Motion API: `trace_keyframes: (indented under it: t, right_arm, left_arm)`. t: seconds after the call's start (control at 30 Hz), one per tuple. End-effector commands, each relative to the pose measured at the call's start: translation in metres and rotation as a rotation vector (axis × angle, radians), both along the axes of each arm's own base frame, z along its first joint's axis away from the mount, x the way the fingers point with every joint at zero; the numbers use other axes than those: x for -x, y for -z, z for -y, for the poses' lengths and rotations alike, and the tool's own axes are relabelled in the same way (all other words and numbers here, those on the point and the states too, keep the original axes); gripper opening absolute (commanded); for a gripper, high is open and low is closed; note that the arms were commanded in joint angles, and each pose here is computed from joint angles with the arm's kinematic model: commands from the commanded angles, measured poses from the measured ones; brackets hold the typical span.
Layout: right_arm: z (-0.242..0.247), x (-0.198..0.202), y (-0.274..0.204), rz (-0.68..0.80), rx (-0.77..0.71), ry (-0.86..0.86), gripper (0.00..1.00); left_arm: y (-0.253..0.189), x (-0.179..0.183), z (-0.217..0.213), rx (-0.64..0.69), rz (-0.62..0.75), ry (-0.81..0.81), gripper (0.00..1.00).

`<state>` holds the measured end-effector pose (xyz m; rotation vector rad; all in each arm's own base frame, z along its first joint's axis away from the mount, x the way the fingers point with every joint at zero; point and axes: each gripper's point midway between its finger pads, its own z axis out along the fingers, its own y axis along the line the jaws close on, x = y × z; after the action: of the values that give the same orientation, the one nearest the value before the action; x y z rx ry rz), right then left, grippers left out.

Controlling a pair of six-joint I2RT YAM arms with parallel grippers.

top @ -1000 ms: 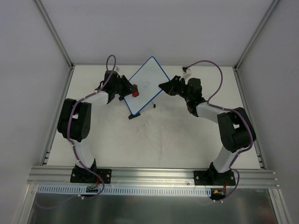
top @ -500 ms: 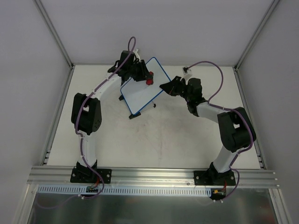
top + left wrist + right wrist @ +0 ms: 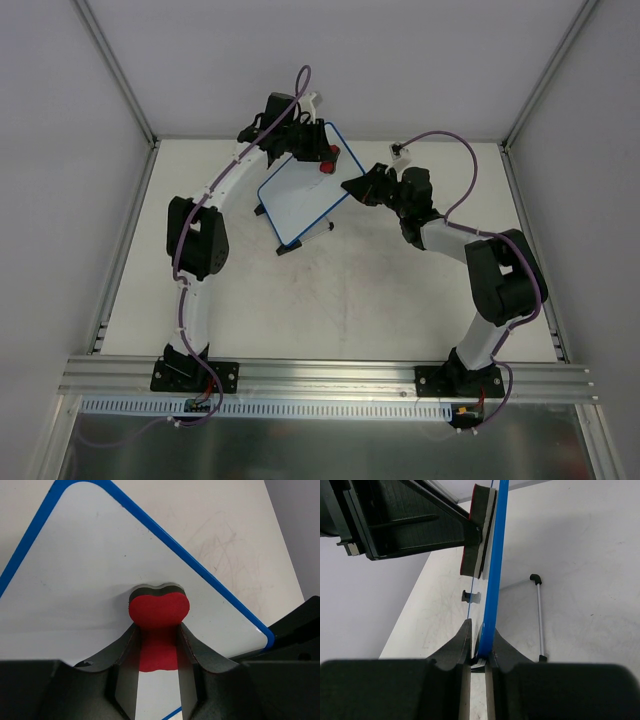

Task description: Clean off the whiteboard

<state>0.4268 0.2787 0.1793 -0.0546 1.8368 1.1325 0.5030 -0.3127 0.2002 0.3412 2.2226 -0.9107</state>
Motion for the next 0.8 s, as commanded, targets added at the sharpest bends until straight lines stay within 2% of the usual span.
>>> trace_keyframes:
  t: [0.0, 0.17, 0.37, 0.57, 0.77]
  right_arm:
    - [-0.037, 0.030, 0.005, 0.113, 0.083, -0.218, 0.00]
    - [-0.037, 0.030, 0.005, 0.114, 0.084, -0.219, 0.00]
    - [-0.038, 0.030, 0.006, 0.108, 0.081, -0.221, 0.00]
    - [-0.037, 0.030, 0.005, 0.111, 0.083, -0.219, 0.00]
    - [-0.037, 0.030, 0.004, 0.114, 0.082, -0.218, 0.00]
  left_arm:
    - [0.027, 0.032, 0.036, -0.007, -0.059, 0.171, 0.00]
    - [0.052, 0.051, 0.034, -0.034, -0.105, 0.239, 0.00]
    - [0.050, 0.072, 0.040, -0.147, 0.013, 0.306, 0.00]
    - [0.050, 0.052, 0.024, -0.199, 0.027, 0.198, 0.00]
    - [0.060, 0.014, -0.023, -0.103, -0.117, 0.017, 0.00]
